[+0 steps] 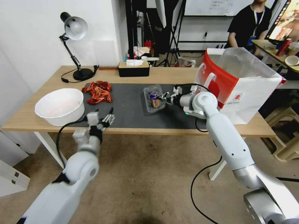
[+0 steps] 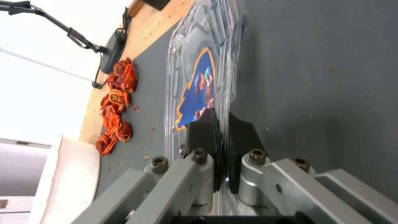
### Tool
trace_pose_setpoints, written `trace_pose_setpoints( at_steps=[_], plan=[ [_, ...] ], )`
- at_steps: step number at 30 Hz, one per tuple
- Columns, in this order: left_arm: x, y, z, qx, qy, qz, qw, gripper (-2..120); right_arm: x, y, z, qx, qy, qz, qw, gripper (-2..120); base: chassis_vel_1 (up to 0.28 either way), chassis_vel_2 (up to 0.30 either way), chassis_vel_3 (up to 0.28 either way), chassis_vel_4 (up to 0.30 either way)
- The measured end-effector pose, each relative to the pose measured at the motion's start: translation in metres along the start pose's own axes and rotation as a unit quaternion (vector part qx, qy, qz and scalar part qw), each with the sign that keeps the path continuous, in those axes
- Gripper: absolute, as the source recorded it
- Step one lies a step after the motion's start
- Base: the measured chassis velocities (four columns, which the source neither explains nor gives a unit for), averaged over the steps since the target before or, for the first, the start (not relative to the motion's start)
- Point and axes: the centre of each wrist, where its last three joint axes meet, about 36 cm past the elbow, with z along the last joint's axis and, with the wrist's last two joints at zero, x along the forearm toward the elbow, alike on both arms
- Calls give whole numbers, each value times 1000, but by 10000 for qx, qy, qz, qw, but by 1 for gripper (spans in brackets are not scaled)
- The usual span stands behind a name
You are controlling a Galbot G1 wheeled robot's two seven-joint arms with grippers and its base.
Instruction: Close the takeout container lid, then place the container into the takeout bag.
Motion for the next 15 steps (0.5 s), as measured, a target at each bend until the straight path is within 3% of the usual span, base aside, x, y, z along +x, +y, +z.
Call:
trace_pose_setpoints(
  at_steps=[3, 8, 12, 13, 15],
  plan=[
    [24, 3, 15, 225, -49, 9, 9997, 99, 1, 0, -2, -2, -51, -66, 10000, 0, 0, 0, 0, 0],
    [47, 0, 32, 347, -88, 40, 9994, 100, 5, 0, 0, 174, -288, -325, 9989, 0, 0, 0, 0, 0],
    [63, 3, 45, 426, -164, 179, 9988, 100, 15, 9, 5, 802, -1178, -1041, 9843, 0, 0, 0, 0, 0],
    [63, 3, 45, 426, -164, 179, 9988, 100, 15, 9, 5, 802, -1178, -1041, 9843, 0, 0, 0, 0, 0],
    [64, 3, 47, 449, -204, 234, 9985, 100, 24, 20, 5, 1275, -1868, -1252, 9660, 0, 0, 0, 0, 0]
  ],
)
